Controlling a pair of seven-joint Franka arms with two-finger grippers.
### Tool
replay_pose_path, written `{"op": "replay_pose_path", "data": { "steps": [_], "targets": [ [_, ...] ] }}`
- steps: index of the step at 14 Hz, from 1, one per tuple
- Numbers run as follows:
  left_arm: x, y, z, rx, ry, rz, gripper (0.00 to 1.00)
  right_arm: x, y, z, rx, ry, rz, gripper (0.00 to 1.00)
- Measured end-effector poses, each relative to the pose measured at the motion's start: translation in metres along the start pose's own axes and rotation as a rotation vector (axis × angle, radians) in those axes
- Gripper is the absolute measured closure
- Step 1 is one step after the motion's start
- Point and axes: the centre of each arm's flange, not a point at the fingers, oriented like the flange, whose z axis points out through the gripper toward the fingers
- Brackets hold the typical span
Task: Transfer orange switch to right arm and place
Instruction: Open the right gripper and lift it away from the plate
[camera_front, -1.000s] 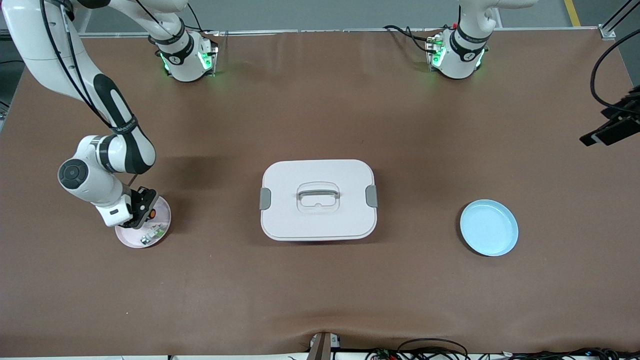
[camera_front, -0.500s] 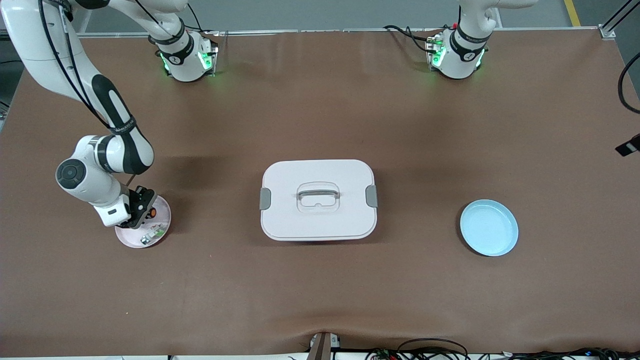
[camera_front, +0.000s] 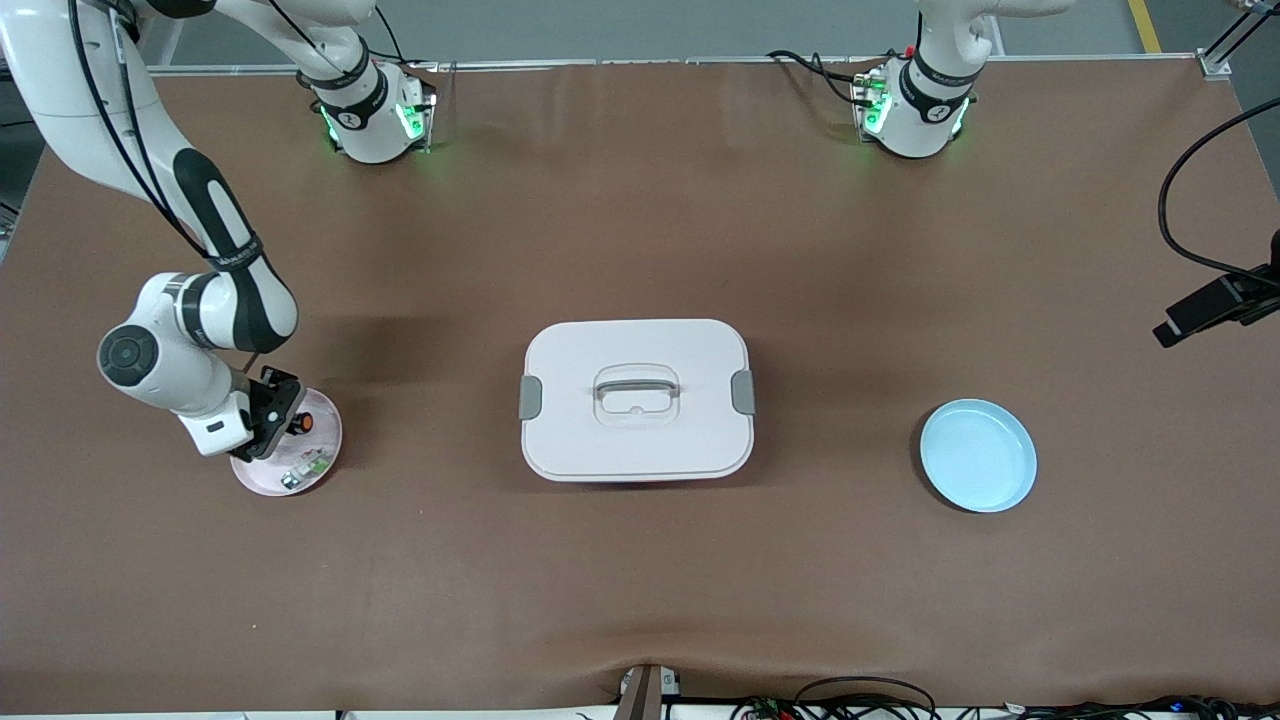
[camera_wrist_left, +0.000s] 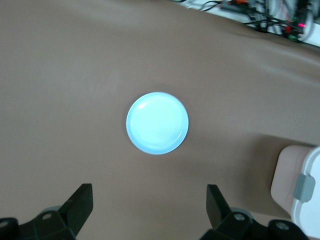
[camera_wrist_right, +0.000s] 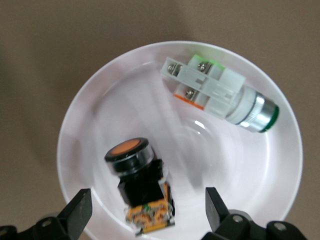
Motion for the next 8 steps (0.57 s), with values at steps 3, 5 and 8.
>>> {"op": "replay_pose_path", "data": {
  "steps": [3, 5, 8],
  "targets": [
    [0.000, 0.004, -0.002, -0.007, 0.012, 0.112, 0.00, 0.001, 0.012, -0.050, 0.066, -0.025, 0.006, 0.00],
    [-0.004, 0.006, -0.007, -0.010, 0.017, 0.131, 0.00, 0.000, 0.019, -0.078, 0.080, -0.032, 0.021, 0.00],
    [-0.019, 0.016, -0.015, -0.016, 0.019, 0.151, 0.00, -0.003, 0.026, -0.113, 0.114, -0.051, 0.117, 0.00]
  ]
}}
